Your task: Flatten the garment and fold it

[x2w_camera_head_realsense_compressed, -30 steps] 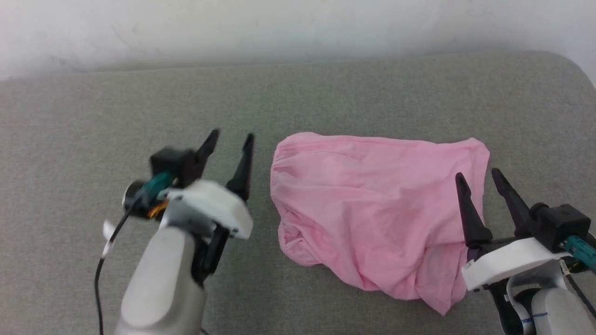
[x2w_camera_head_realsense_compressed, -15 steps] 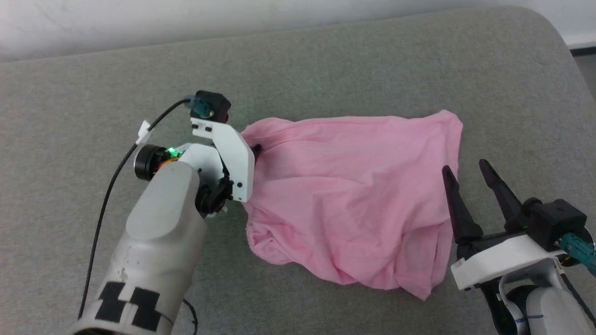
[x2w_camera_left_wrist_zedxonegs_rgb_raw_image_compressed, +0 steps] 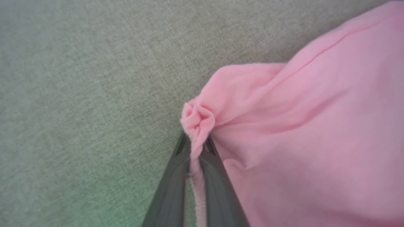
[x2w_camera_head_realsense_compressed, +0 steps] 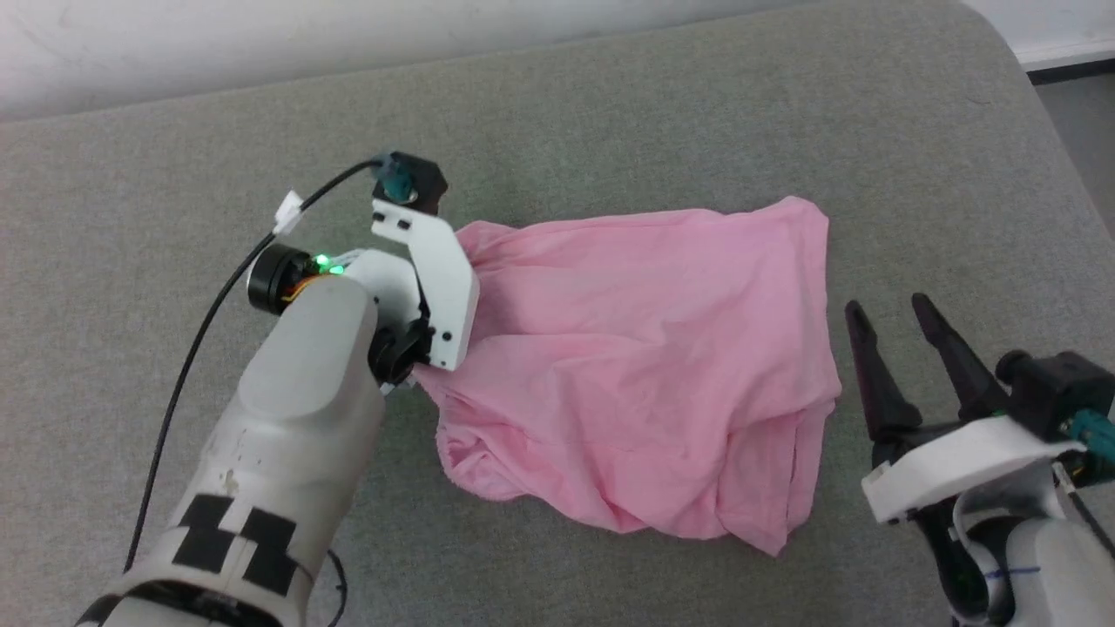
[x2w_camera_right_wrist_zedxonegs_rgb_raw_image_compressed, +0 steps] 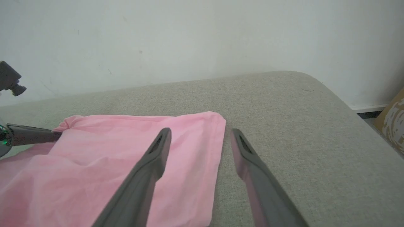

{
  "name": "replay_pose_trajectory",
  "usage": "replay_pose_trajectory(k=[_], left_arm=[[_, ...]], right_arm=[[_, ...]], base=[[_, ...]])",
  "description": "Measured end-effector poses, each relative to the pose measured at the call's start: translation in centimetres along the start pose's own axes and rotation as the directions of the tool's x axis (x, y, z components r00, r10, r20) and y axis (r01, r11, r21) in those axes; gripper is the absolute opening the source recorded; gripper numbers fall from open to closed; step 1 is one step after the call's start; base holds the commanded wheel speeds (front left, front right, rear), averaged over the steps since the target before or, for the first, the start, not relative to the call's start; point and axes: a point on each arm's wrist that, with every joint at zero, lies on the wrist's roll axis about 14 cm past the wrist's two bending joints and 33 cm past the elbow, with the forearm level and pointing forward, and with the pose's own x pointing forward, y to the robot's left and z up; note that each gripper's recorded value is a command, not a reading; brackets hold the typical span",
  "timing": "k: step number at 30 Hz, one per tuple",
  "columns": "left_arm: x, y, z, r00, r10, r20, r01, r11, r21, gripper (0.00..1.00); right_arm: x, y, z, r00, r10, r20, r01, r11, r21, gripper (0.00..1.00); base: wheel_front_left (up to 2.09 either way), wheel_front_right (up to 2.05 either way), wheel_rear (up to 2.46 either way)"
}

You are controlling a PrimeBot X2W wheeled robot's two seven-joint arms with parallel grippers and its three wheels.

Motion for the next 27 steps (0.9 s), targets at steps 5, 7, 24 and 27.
replay_pose_trajectory(k=[5,7,24,27], left_arm=[[-1.0,1.1,0.0,0.990,0.033,0.140,-0.025,0.998,-0.052,0.00],[-1.6,1.8,-0.1,0.982,0.053,0.182,-0.037,0.995,-0.088,0.00],[-3.8,3.9,1.8,0.923,0.092,0.373,-0.039,0.988,-0.147,0.00],[-3.6,4.2,1.7,0.920,0.089,0.381,-0.030,0.987,-0.158,0.00]], right_arm=[[2.1,-1.0,0.1,0.998,0.009,-0.059,-0.006,0.999,0.047,1.00],[3.4,-1.3,-0.5,0.993,0.021,-0.119,-0.013,0.998,0.069,1.00],[13.3,1.3,-7.7,0.779,0.128,-0.614,-0.076,0.991,0.109,1.00],[14.3,1.9,-8.7,0.735,0.139,-0.664,-0.068,0.989,0.133,1.00]], base=[[0.00,0.00,0.00],[0.00,0.00,0.00],[0.00,0.00,0.00],[0.00,0.00,0.00]])
